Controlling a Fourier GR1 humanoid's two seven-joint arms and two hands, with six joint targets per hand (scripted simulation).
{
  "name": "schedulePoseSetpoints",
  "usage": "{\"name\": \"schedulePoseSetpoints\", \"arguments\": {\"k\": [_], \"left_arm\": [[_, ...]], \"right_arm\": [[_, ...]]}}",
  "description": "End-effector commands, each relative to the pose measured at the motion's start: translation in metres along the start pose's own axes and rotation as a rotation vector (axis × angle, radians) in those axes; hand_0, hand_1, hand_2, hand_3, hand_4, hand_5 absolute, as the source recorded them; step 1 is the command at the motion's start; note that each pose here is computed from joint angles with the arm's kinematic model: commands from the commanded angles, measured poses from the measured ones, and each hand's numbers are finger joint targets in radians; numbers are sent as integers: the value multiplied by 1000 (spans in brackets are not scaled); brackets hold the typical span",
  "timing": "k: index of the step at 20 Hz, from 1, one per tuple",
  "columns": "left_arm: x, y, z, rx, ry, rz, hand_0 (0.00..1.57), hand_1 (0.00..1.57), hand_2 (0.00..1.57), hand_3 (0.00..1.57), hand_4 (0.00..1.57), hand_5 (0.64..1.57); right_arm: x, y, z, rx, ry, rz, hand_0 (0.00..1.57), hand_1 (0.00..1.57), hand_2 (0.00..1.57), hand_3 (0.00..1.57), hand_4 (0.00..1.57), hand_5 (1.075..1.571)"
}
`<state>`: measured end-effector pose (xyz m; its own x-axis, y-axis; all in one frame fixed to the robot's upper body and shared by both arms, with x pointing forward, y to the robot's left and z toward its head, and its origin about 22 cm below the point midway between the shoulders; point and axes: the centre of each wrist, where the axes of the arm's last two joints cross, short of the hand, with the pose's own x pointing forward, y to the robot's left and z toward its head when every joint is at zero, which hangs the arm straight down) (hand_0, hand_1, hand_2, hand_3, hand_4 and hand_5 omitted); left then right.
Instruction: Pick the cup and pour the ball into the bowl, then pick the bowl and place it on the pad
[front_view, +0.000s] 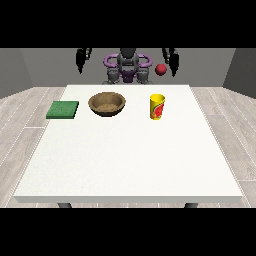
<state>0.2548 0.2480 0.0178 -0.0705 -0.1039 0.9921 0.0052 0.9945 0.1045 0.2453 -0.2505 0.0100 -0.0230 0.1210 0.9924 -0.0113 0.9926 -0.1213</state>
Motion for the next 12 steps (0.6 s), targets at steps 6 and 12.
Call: {"name": "schedulePoseSetpoints", "arguments": {"k": [6, 12], "left_arm": [[35, 7, -7, -17, -20, -31, 0, 0, 0, 0, 0, 1535], [65, -18, -5, -83, 109, 360, 0, 0, 0, 0, 0, 1541]], "right_arm": [[30, -18, -2, 0, 7, 55, 0, 0, 0, 305, 1058, 1571], [81, 86, -7, 75, 93, -198, 0, 0, 0, 0, 783, 1571]]}}
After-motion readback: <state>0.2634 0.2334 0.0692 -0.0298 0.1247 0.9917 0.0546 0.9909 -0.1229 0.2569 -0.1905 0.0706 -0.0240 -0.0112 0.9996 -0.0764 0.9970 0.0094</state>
